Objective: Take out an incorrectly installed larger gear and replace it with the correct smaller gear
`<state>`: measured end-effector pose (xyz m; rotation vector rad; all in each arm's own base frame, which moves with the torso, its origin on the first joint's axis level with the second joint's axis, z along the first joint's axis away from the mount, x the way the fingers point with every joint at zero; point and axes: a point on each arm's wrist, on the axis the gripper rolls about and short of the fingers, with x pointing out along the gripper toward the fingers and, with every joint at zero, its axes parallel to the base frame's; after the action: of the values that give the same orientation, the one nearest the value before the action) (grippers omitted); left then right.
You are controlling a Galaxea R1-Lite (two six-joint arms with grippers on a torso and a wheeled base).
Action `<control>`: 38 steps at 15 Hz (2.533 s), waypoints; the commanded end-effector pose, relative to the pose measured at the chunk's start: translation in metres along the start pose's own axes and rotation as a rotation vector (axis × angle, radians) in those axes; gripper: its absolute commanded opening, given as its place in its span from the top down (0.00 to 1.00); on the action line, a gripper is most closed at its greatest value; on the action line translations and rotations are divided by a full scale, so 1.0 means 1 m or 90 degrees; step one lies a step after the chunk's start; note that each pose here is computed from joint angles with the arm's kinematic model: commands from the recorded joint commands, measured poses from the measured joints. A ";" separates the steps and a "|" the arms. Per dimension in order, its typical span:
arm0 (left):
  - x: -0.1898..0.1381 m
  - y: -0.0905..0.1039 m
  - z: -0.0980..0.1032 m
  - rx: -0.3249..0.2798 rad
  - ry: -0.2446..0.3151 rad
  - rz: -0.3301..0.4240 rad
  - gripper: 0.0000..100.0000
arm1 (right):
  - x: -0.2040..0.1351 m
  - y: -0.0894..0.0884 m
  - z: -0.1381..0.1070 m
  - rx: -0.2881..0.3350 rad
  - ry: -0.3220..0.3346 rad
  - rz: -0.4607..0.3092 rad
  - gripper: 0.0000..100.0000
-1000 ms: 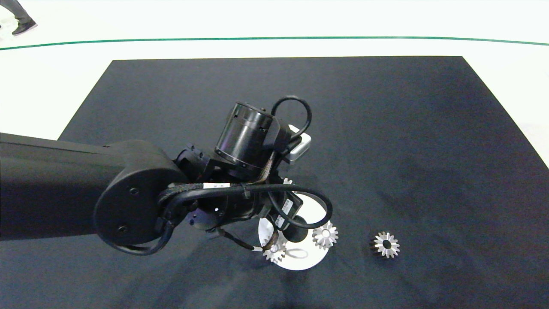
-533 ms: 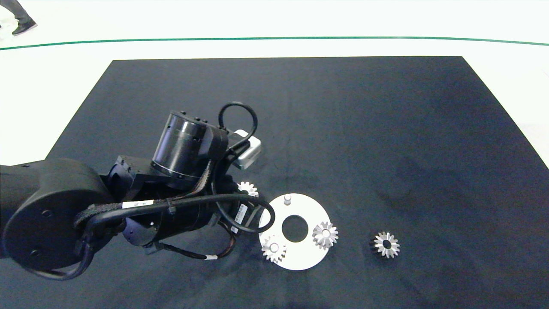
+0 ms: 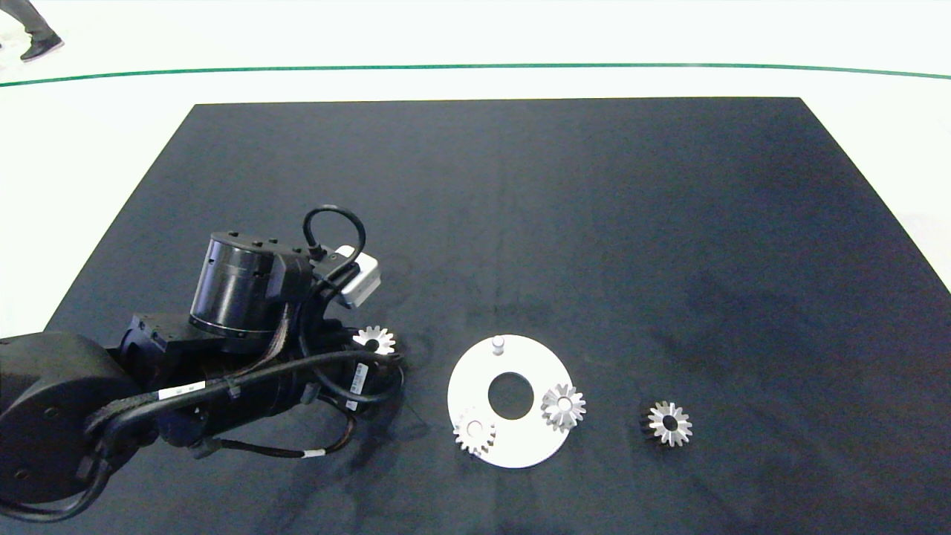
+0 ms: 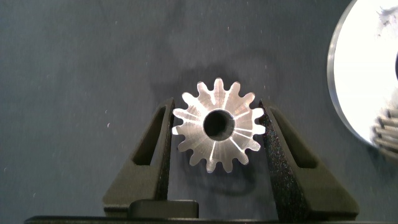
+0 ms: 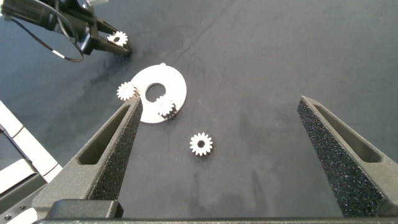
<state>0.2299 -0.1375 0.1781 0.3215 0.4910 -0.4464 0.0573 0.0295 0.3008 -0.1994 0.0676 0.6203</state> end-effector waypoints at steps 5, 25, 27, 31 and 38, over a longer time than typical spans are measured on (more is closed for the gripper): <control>-0.018 0.003 0.000 -0.005 -0.022 0.004 0.00 | 0.001 0.000 -0.002 -0.001 0.006 0.002 0.00; -0.282 0.064 0.030 -0.166 -0.256 0.321 0.00 | 0.144 0.005 -0.080 -0.115 0.433 0.055 0.00; -0.284 0.062 0.030 -0.163 -0.262 0.310 0.00 | 0.158 0.004 -0.085 -0.115 0.444 0.054 0.00; -0.295 0.061 0.033 -0.161 -0.289 0.315 0.00 | 0.170 0.010 -0.092 -0.129 0.463 0.076 0.00; -0.300 0.059 0.032 -0.160 -0.300 0.317 0.00 | 0.189 0.012 -0.103 -0.159 0.502 0.076 0.03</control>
<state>0.0334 -0.0004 0.3707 0.0798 -0.0073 0.0331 0.2003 0.1232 0.1780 -0.6698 0.7545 0.6314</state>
